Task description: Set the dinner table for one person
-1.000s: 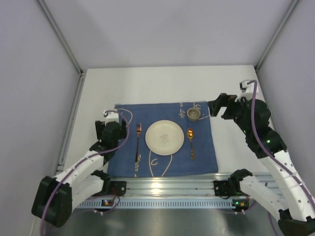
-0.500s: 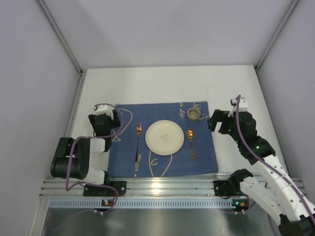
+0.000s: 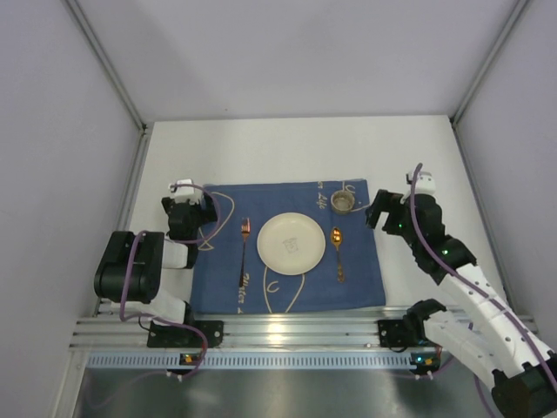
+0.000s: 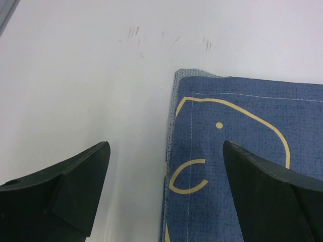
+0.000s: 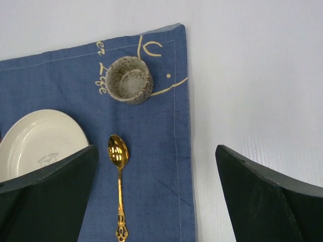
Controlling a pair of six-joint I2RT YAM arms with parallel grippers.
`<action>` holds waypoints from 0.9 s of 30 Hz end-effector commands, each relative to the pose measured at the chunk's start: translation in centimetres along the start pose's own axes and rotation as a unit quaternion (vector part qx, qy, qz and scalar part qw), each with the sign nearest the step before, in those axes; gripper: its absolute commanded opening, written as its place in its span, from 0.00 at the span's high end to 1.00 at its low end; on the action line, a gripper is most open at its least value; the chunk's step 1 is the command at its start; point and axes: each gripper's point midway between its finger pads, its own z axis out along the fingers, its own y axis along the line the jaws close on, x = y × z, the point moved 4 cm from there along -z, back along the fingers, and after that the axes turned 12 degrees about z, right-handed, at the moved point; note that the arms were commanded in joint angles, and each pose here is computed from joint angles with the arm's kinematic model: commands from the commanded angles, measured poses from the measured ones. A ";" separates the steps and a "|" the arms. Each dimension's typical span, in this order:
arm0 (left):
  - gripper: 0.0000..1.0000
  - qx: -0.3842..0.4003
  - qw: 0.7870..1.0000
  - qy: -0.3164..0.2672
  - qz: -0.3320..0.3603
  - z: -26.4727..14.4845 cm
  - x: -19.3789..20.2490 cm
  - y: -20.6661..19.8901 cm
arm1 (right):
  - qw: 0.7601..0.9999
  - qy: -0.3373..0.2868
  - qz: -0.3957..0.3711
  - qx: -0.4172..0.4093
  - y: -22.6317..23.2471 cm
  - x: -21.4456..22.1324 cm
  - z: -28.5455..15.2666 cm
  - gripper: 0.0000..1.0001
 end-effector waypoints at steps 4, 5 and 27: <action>0.02 0.003 0.998 -0.055 0.002 0.2 -2.1 0.2 | 0.988 -0.093 -0.118 0.019 -1.4 -1.9 1.5 0.00; 0.01 0.002 0.998 -0.056 0.002 0.2 -2.1 0.2 | 0.985 -0.099 -0.141 0.026 -1.9 -2.0 1.6 0.00; 0.02 0.001 0.998 -0.056 0.002 0.2 -2.1 0.2 | 0.954 -0.255 -0.154 -0.026 -8.8 -1.7 11.2 0.00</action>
